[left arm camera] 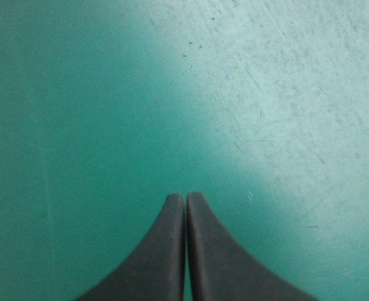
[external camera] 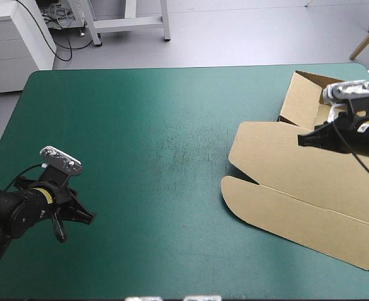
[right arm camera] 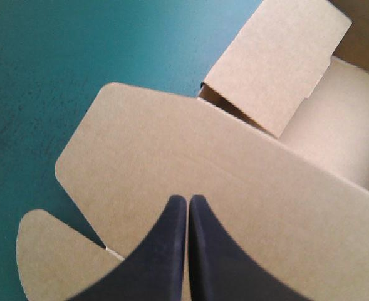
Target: Fold the box
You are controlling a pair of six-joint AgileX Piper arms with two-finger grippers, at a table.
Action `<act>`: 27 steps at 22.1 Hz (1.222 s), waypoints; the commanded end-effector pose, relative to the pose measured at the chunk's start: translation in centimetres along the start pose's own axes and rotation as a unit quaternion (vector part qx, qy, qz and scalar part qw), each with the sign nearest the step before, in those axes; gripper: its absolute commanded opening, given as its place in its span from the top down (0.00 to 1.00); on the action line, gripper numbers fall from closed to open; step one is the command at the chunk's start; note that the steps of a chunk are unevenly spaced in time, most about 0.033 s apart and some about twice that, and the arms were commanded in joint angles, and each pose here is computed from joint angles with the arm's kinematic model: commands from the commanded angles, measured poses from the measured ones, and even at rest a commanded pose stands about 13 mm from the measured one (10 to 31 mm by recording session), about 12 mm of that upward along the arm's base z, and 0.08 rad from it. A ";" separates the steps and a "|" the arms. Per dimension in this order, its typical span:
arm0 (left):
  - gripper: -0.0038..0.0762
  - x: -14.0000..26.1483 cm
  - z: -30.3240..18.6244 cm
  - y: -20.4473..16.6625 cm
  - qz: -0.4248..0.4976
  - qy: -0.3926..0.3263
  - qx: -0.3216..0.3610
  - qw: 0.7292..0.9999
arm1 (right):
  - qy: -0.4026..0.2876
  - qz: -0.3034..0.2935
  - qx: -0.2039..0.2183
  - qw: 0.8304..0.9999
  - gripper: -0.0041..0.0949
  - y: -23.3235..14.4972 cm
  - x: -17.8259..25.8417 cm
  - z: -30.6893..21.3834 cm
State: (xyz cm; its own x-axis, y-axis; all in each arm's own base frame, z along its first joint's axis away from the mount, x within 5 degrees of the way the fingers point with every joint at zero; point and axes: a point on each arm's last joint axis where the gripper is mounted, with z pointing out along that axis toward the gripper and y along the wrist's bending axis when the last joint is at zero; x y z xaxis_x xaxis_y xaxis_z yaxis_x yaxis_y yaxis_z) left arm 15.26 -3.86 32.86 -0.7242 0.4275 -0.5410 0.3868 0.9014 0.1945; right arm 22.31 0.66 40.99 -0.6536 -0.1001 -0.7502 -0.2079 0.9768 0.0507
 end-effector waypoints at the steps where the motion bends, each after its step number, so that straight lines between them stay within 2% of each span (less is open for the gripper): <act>1: 0.96 0.4 0.3 -0.6 0.000 -0.040 0.018 0.999 | -0.065 0.000 0.007 0.998 0.96 0.9 2.4 -1.5; 7: 0.96 3.4 1.6 -1.8 -0.018 -0.035 0.047 0.998 | -0.065 -0.019 0.009 0.998 0.96 1.7 6.9 -2.6; 10: 0.96 5.8 1.8 -2.3 -0.019 -0.042 0.046 0.998 | -0.066 -0.052 0.011 0.996 0.96 2.4 10.2 -3.2; 17: 0.96 8.8 1.5 -2.8 -0.020 -0.065 0.042 0.997 | -0.040 -0.050 0.006 0.998 0.96 2.9 15.1 -2.3; 27: 0.96 8.8 1.5 -2.8 -0.030 -0.065 0.043 0.997 | -0.026 -0.046 0.003 0.999 0.96 3.0 16.7 -1.7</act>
State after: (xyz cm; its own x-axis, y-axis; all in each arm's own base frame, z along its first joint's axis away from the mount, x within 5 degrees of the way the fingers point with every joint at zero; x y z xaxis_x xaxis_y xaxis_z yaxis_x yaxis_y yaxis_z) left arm 8.15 -2.50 25.36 -0.7019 0.3820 -0.6012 0.4078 0.9075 0.1006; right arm 9.19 1.56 28.55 -0.6514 -0.1931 -0.7337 -0.2707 0.9626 -0.0130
